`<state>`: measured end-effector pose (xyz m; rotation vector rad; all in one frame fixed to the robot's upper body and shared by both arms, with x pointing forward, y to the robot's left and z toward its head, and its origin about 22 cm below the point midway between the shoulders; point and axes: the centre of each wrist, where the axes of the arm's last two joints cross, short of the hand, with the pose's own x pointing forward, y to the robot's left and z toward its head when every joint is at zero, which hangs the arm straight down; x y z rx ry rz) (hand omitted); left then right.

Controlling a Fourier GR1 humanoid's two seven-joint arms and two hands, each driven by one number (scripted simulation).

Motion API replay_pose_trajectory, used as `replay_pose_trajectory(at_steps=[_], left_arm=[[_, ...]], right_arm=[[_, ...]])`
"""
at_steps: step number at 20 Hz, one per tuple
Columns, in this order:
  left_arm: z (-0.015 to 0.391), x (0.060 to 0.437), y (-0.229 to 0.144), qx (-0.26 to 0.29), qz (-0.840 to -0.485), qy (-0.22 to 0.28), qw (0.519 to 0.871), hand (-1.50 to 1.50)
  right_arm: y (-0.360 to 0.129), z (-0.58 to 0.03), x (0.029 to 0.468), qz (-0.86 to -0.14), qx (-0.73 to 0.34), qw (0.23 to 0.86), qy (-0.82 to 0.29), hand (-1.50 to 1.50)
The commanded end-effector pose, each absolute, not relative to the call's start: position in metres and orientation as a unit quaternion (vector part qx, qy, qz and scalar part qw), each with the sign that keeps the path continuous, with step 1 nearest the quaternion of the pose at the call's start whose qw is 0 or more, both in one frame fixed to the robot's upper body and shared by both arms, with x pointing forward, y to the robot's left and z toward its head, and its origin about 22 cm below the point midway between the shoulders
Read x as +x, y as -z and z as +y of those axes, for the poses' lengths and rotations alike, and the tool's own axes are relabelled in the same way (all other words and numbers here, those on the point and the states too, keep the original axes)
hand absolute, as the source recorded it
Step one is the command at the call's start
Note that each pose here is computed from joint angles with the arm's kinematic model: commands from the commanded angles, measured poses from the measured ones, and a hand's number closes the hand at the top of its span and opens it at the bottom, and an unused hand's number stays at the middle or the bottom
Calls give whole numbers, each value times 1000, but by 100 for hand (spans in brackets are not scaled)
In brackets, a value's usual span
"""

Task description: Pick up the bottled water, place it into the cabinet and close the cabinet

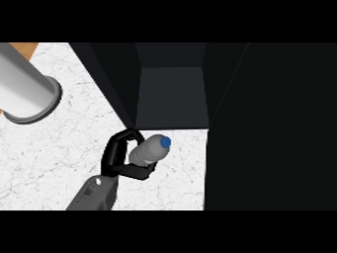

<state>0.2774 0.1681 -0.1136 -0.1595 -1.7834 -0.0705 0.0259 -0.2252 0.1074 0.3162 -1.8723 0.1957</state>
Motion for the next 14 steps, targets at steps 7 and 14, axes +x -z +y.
replay_pose_trajectory(at_steps=[7,14], left_arm=[[98,323,34,-61,-770,31,634,150],[77,355,2,-16,-755,25,655,150]], right_arm=[[-124,-238,23,-815,129,560,-77,-150],[-139,-244,19,-822,134,548,-83,-150]])
